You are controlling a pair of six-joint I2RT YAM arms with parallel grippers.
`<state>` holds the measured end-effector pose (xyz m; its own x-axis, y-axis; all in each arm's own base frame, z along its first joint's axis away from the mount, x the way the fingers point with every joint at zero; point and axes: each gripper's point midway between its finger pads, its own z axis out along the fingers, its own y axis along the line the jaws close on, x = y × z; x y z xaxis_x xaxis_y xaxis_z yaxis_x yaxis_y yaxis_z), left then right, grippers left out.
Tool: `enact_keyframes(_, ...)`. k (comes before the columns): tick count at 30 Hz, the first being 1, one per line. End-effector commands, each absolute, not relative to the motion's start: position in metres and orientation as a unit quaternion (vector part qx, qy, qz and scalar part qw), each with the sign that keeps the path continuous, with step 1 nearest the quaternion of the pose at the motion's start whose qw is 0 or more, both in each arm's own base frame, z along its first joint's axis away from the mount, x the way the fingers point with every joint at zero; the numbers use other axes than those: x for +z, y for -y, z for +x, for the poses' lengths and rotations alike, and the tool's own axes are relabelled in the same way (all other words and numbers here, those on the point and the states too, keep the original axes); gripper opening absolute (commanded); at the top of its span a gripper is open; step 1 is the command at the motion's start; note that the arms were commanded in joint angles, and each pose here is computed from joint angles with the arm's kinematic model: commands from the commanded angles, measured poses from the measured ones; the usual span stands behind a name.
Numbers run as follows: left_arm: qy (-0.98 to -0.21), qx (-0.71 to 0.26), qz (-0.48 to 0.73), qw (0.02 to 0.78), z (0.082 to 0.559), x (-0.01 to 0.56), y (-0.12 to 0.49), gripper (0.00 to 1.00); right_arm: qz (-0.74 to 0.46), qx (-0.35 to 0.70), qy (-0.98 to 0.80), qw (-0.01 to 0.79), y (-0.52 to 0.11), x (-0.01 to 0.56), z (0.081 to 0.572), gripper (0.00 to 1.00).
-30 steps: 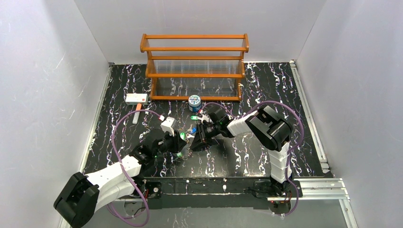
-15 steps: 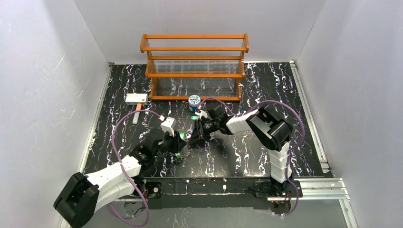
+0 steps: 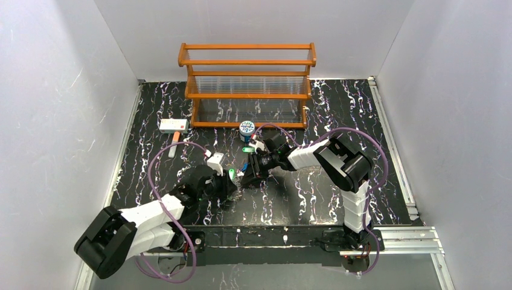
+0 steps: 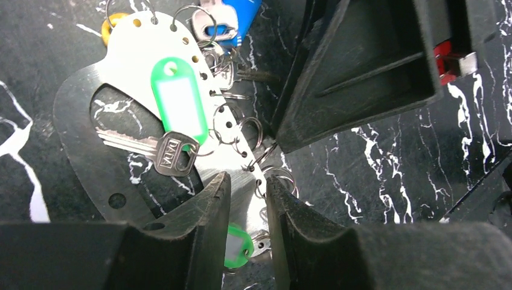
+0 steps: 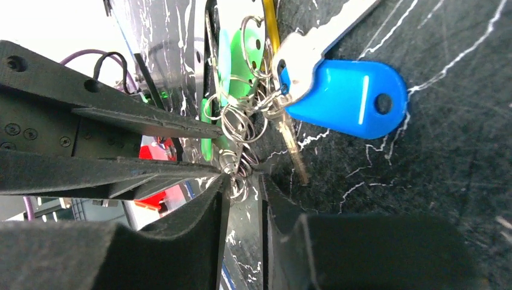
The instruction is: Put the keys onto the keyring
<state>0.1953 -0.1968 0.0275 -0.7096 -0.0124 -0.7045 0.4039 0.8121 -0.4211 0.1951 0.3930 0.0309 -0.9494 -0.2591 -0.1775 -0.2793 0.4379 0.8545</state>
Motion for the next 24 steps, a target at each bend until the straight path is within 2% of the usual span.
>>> enact_keyframes(1, -0.877, -0.303, 0.105, 0.358, 0.199, 0.032, 0.207, 0.28, -0.167, 0.5, -0.85, 0.019, -0.391, 0.031, 0.2, 0.27)
enact_keyframes(4, -0.878, -0.31, 0.104, 0.35, 0.199, 0.03, 0.211, 0.29, -0.164, 0.5, -0.85, 0.012, -0.393, 0.025, 0.2, 0.17)
enact_keyframes(10, -0.873, -0.325, 0.105, 0.349, 0.2, 0.031, 0.217, 0.27, -0.164, 0.497, -0.852, 0.008, -0.395, 0.016, 0.201, 0.06)
enact_keyframes(15, -0.869, -0.33, 0.107, 0.353, 0.202, 0.034, 0.22, 0.23, -0.168, 0.499, -0.85, 0.009, -0.398, 0.014, 0.204, 0.02)
enact_keyframes(24, -0.867, -0.327, 0.113, 0.358, 0.207, 0.035, 0.223, 0.16, -0.185, 0.508, -0.841, 0.005, -0.405, 0.018, 0.206, 0.01)
